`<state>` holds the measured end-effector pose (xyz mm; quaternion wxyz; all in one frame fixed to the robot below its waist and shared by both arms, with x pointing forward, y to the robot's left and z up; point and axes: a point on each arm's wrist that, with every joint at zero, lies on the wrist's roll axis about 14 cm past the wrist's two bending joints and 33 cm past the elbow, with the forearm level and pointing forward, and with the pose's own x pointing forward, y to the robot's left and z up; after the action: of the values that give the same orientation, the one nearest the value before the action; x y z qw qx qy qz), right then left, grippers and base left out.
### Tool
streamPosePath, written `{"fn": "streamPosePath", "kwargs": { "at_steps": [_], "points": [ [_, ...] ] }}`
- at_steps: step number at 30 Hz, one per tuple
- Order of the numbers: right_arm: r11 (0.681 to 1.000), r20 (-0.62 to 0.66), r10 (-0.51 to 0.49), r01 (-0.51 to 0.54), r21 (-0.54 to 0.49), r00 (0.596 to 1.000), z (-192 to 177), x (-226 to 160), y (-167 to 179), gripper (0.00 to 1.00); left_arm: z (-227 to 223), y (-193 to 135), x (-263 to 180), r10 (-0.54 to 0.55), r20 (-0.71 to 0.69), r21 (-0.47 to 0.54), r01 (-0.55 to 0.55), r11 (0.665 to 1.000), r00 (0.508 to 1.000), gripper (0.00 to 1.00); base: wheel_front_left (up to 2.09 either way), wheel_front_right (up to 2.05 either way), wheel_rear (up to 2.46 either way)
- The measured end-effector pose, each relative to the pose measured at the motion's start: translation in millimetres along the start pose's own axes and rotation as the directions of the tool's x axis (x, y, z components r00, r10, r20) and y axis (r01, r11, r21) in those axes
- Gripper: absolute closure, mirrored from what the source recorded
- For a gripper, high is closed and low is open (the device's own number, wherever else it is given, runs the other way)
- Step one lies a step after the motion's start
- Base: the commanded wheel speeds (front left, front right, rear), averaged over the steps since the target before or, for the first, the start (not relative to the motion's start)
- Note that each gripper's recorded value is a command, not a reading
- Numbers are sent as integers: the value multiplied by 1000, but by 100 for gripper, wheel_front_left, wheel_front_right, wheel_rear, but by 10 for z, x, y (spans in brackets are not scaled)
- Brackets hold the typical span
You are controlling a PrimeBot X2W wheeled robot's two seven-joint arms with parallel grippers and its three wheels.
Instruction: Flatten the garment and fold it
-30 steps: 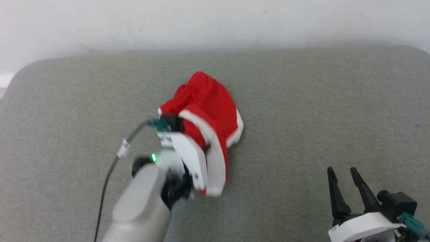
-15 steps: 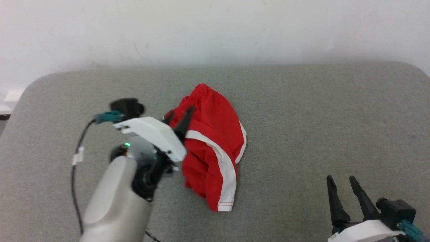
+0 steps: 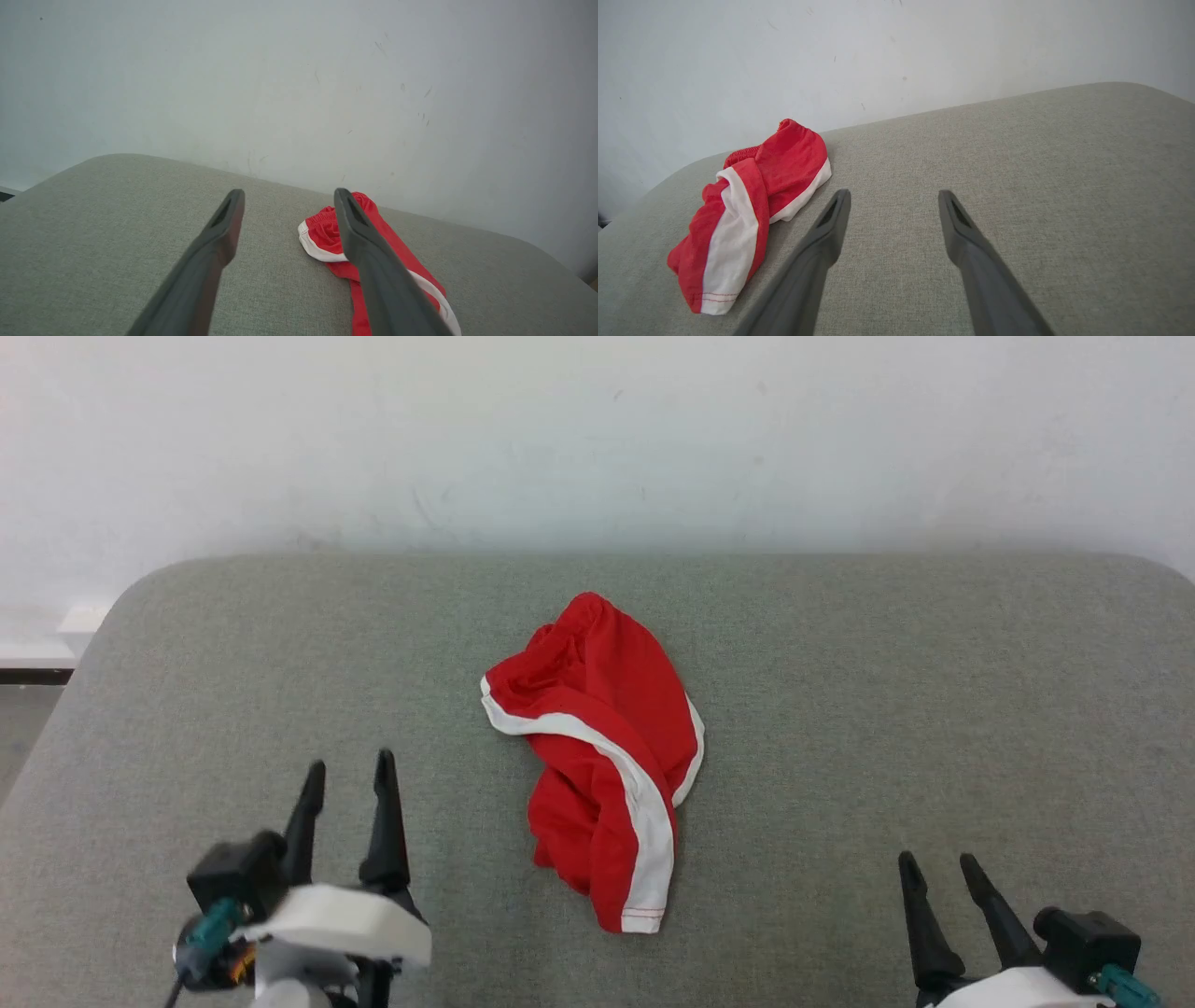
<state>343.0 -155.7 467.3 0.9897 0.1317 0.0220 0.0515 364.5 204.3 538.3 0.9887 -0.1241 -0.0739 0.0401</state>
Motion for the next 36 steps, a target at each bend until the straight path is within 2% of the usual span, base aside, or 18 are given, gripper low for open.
{"fn": "streamPosePath", "kwargs": {
  "at_steps": [7, 11, 15, 18, 22, 26, 30, 34, 35, 36],
  "points": [
    [1000, -105, -9, 10, 5, 994, -237, -39, -27, 0, -32, -44, -226, 10, 9, -20, -10, 1000, 1000, 0, 0, 0, 0],
    [997, -231, 71, -74, -4, 970, -313, 135, 232, 0, -36, -19, -263, 16, 12, 3, -16, 1000, 1000, 0, 0, 0, 0],
    [974, -409, 193, -225, -31, 892, -430, 292, 689, 0, -43, -32, -276, 4, 11, 26, -4, 1000, 1000, 0, 0, 0, 0],
    [939, -555, 238, -336, -79, 797, -594, 311, 968, 0, -70, -27, -277, 4, 4, 34, -5, 999, 1000, 0, 0, 0, 0],
    [887, -701, 235, -443, -128, 673, -852, 282, 1164, 0, -89, -47, -226, 5, 2, 28, -5, 1000, 1000, 0, 0, 0, 0],
    [847, -753, 232, -509, -155, 616, -1001, 344, 1274, 0, -122, -25, -173, 17, -6, 27, -17, 999, 1000, 0, 0, 0, 0],
    [817, -773, 256, -557, -149, 581, -1149, 383, 1387, 0, -177, 43, -161, 43, -23, 30, -42, 999, 999, 0, 0, 0, 0],
    [802, -788, 272, -583, -131, 552, -1294, 381, 1445, 0, -230, 132, -172, 67, -41, 36, -66, 997, 997, 0, 0, 0, 0],
    [801, -787, 278, -585, -126, 551, -1307, 392, 1460, 56, -241, 151, -175, 73, -45, 37, -72, 997, 996, 0, 0, 0, 0],
    [801, -781, 290, -587, -119, 553, -1310, 408, 1482, 84, -255, 169, -179, 79, -50, 38, -77, 996, 996, 0, 0, 0, 0]
  ]
}}
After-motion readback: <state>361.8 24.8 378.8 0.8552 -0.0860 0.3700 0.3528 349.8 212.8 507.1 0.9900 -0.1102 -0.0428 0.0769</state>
